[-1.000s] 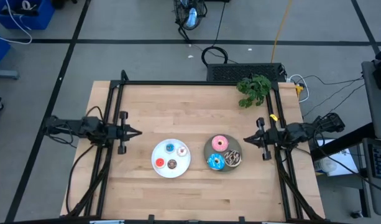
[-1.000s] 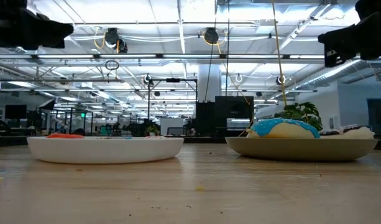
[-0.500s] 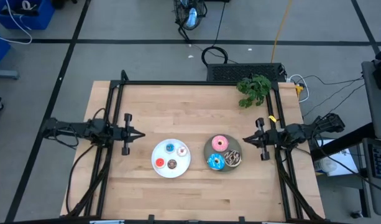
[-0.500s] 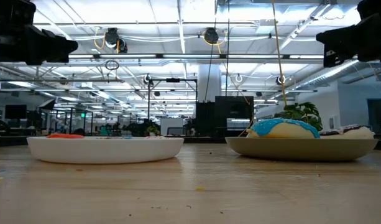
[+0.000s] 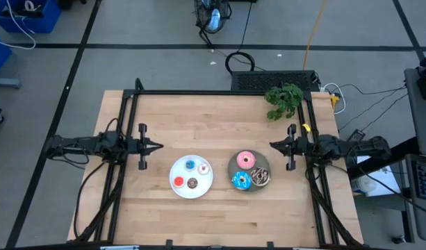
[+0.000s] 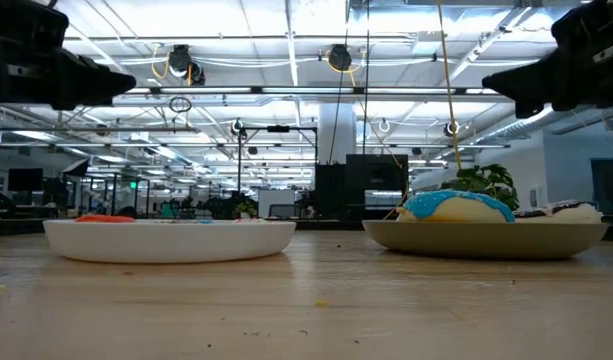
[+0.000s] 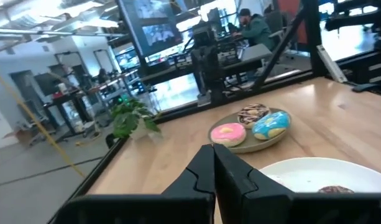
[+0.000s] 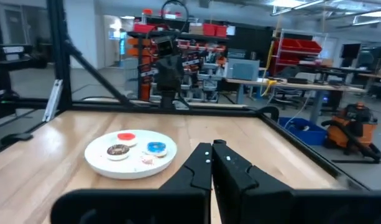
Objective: Pick & Place donuts
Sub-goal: Return to Home Position
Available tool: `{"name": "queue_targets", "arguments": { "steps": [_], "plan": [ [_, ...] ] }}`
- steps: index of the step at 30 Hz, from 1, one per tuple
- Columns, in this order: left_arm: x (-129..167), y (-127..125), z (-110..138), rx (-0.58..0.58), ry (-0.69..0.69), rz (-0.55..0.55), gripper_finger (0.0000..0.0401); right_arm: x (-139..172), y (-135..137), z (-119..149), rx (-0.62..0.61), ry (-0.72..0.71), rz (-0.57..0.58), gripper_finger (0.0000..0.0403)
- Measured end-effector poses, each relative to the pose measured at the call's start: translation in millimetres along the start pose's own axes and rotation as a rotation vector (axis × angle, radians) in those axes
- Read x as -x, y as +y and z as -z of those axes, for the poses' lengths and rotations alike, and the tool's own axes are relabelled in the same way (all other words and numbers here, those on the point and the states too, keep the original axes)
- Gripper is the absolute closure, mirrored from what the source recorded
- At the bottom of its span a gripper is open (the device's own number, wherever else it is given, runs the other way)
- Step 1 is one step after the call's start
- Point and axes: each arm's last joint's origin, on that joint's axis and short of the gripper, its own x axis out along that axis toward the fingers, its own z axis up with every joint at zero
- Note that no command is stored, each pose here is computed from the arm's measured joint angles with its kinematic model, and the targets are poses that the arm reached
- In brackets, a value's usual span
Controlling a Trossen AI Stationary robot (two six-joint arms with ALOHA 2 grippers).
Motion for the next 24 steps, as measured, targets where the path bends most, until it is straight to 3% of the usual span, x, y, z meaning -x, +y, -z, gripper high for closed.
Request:
{"name": "queue_targets", "arguments": {
  "steps": [4,24],
  "plan": [
    [-0.2,1.7,2.4,0.009,0.019,0.007,0.0397,-1.1,-3.8,0.6,-0.003,-0.002,-0.046,0.0403],
    [-7.9,7.1,16.5,0.105,0.181,-0.059,0.0394,-1.6,-7.5,3.1,-0.034,0.021,-0.041,0.0403]
  ]
}}
